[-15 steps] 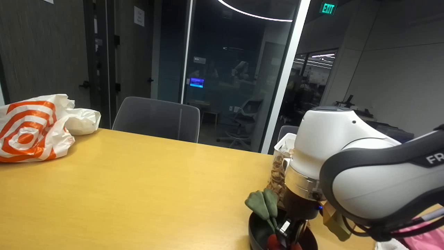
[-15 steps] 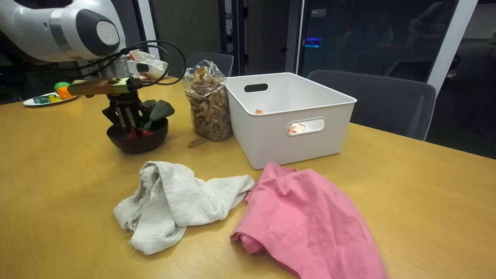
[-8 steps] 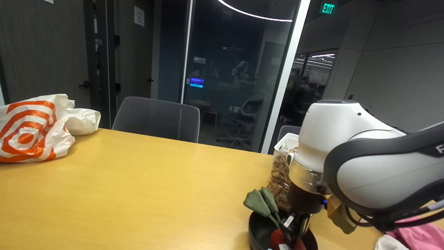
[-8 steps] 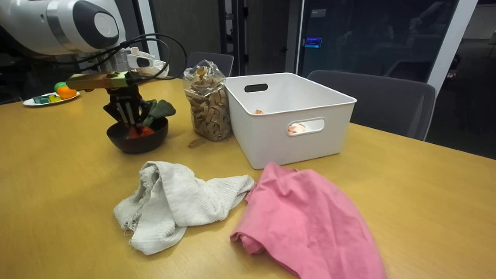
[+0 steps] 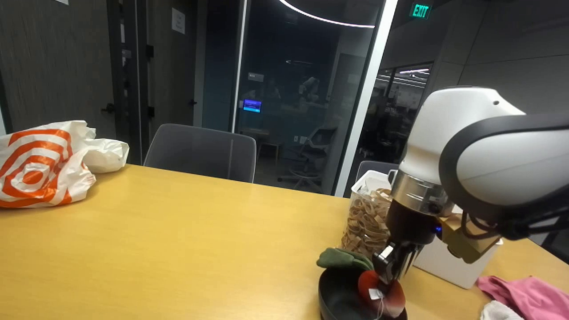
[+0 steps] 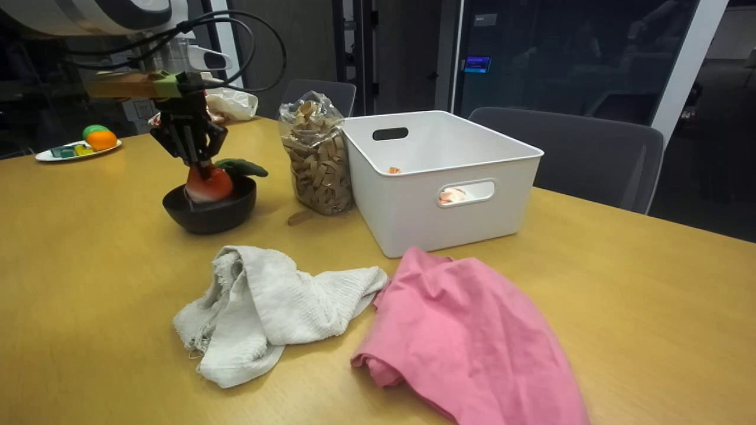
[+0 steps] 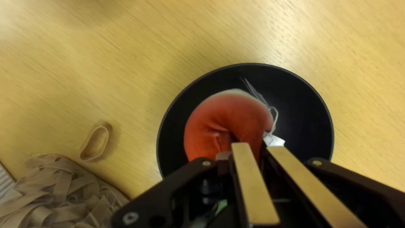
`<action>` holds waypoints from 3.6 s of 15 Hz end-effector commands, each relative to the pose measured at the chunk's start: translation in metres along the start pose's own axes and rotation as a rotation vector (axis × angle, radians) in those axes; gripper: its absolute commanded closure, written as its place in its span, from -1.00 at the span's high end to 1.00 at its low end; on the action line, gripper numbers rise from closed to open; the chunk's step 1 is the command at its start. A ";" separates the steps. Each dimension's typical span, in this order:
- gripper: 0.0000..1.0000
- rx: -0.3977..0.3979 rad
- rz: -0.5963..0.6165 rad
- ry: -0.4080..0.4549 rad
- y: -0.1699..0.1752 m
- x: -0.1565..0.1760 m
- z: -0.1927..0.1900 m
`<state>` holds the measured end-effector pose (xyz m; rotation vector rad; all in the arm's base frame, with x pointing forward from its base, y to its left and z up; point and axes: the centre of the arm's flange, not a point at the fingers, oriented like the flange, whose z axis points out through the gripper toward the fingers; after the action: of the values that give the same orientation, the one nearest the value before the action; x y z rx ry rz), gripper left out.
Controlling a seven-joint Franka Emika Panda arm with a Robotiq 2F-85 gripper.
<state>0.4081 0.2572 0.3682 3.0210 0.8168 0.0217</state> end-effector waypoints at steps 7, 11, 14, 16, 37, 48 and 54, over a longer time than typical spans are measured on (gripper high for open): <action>-0.81 -0.022 -0.168 0.215 -0.059 0.015 -0.075; -0.81 -0.066 -0.275 0.254 -0.105 0.037 -0.065; -0.81 -0.079 -0.357 0.259 -0.131 0.048 -0.046; -0.81 -0.062 -0.384 0.245 -0.141 0.055 -0.033; 1.00 -0.057 -0.048 0.210 -0.045 0.076 -0.095; 1.00 -0.060 0.065 0.206 -0.027 0.097 -0.075; 1.00 -0.146 0.274 0.258 0.024 0.120 -0.101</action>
<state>0.4965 0.3017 0.4530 3.0215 0.5271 0.4014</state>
